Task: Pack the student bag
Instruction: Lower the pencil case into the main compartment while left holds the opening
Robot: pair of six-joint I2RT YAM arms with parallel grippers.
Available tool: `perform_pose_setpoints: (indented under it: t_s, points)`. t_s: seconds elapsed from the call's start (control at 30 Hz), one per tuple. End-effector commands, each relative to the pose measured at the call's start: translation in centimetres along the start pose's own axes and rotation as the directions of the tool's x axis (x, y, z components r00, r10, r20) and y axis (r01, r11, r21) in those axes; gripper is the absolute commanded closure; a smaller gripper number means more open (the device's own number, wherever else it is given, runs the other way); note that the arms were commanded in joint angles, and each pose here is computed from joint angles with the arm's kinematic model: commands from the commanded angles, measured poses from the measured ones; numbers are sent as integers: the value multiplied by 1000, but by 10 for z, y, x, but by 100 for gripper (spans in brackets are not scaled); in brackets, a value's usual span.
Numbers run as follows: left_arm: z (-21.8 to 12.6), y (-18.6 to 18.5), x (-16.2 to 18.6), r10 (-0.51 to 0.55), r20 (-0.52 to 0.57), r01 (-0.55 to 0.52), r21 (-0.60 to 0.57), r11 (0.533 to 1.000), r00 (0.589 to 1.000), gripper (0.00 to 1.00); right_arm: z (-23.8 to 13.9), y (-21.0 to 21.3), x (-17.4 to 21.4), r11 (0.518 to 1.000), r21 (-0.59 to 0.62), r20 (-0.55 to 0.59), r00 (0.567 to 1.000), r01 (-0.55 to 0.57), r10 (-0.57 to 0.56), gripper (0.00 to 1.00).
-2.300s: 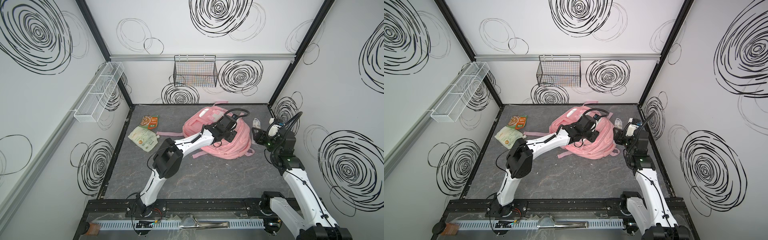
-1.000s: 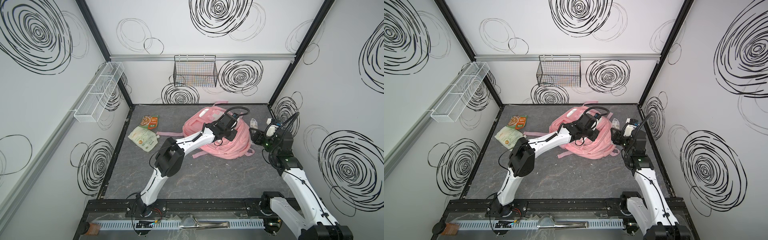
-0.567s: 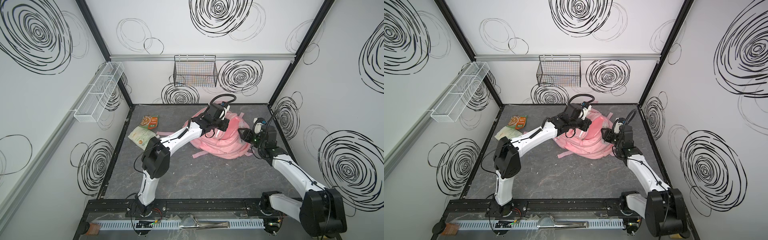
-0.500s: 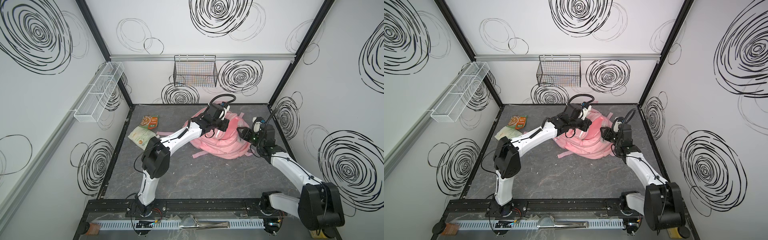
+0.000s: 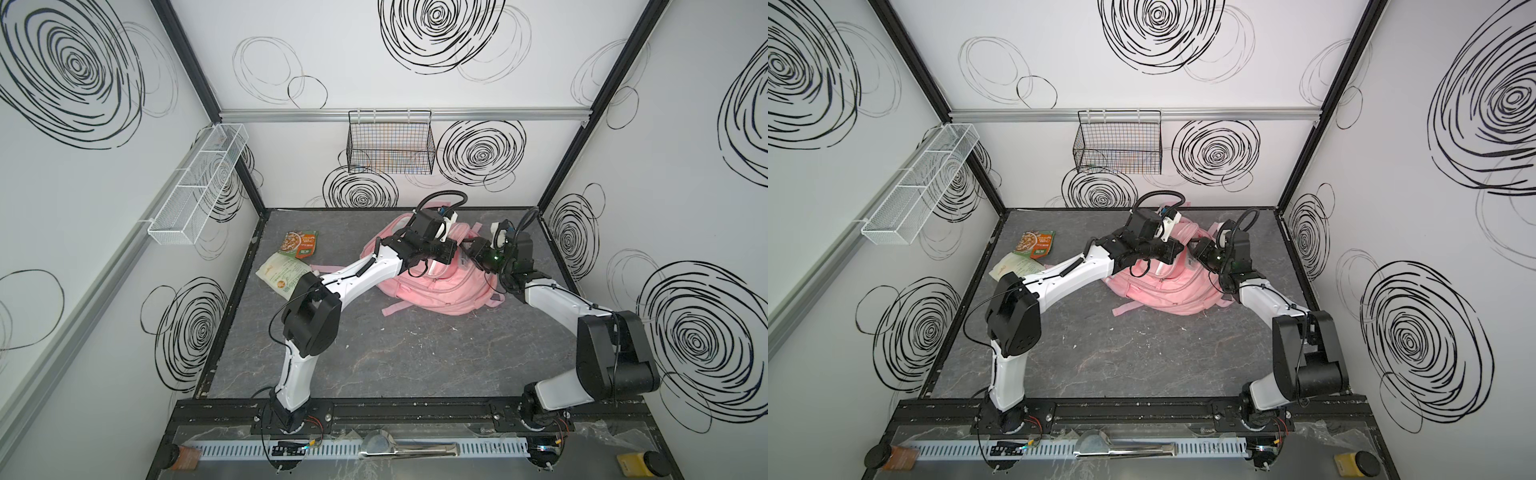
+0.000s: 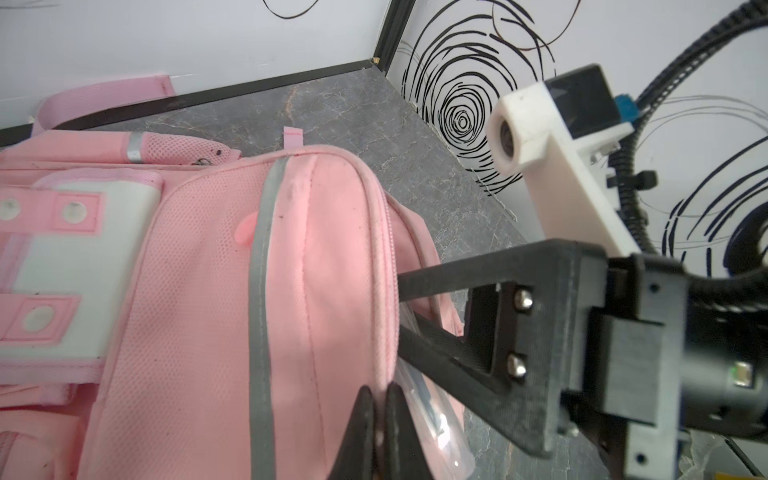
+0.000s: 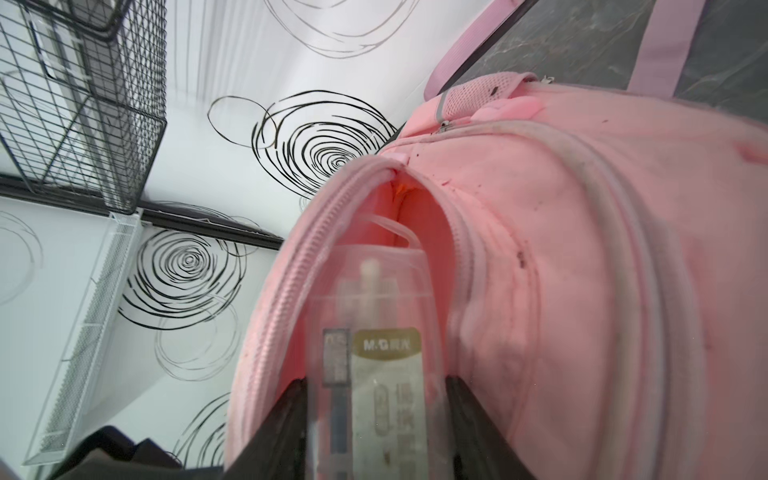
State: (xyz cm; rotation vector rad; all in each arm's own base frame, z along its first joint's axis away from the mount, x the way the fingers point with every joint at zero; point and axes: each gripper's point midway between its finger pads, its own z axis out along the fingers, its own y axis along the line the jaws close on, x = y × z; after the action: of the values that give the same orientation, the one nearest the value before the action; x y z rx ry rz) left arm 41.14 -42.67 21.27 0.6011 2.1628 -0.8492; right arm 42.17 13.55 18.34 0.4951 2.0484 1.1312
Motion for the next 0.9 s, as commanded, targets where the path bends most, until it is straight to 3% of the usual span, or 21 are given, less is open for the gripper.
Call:
perform_pose_setpoints:
  t_s: [0.0, 0.47, 0.73, 0.87]
  points:
    - [-22, -33, -37, 22, 121, -34, 103, 994, 992, 100, -9, 48, -1, 982, -189, -9, 1000, -15, 14, 75]
    - [-27, -44, -43, 14, 134, -34, 150, 988, 991, 100, -10, 63, 1, 952, -286, -32, 994, -111, 106, 71]
    - [-39, -48, -56, 47, 160, -73, 157, 985, 986, 100, 0, 61, -5, 959, -261, -38, 994, -108, 101, 51]
    - [-41, -48, -54, 51, 148, -77, 178, 981, 988, 100, 8, 70, 4, 969, -244, -120, 993, -38, 9, 36]
